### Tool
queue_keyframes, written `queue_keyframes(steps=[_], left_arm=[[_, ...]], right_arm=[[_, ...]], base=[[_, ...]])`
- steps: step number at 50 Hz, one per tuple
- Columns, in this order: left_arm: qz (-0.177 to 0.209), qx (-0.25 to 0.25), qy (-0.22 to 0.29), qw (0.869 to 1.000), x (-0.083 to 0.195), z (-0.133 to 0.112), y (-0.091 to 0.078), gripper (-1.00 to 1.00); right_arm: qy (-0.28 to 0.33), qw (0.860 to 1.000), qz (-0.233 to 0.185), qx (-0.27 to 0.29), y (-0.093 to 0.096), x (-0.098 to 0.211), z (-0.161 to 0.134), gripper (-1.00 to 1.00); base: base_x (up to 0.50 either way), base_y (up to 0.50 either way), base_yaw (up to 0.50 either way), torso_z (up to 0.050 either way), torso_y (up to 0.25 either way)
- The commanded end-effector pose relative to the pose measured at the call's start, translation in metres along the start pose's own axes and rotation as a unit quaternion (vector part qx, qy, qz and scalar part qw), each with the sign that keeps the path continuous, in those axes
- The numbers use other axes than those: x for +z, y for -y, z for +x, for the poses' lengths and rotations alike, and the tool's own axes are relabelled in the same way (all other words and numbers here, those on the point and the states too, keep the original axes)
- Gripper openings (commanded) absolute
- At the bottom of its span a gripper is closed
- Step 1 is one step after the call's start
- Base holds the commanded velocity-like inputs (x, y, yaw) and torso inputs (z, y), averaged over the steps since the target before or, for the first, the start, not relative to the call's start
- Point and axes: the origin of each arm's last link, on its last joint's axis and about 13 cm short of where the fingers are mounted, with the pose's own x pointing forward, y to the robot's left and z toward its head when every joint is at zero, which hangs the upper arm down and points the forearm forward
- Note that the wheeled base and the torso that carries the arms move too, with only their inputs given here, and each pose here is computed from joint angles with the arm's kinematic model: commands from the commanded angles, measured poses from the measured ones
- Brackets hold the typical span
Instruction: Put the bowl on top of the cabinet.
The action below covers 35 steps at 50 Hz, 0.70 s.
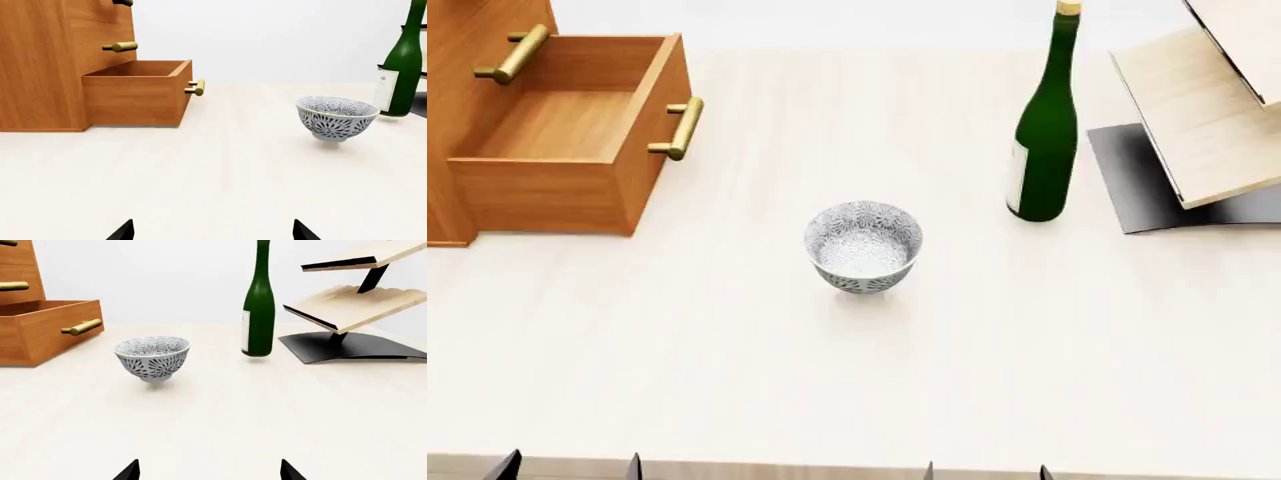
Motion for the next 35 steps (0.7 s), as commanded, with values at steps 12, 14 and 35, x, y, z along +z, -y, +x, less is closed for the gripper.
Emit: queue_keyframes(steps=[12,14,35], left_arm=[[-0.007,0.011,-0.002,1.0,0.001,0.003,-0.002,1.0],[-0.01,0.013,-0.002,1.0,0.001,0.003,-0.002,1.0],[-0.022,-0.005,0.09,0.996,0.056,0.019,-0.008,1.0]], right_arm=[[0.001,1.0,-0.006,0.008,-0.001,0.0,0.0,1.0],[0.003,1.0,-0.005,0.007,-0.001,0.0,0.0,1.0],[0.081,0.997,0.007,0.004,0.009,0.049,-0.003,1.0]], base=[[0.0,0.0,0.0,0.0,0.0],[0.0,0.0,0.0,0.0,0.0],[0.08,0.0,0.0,0.0,0.0]])
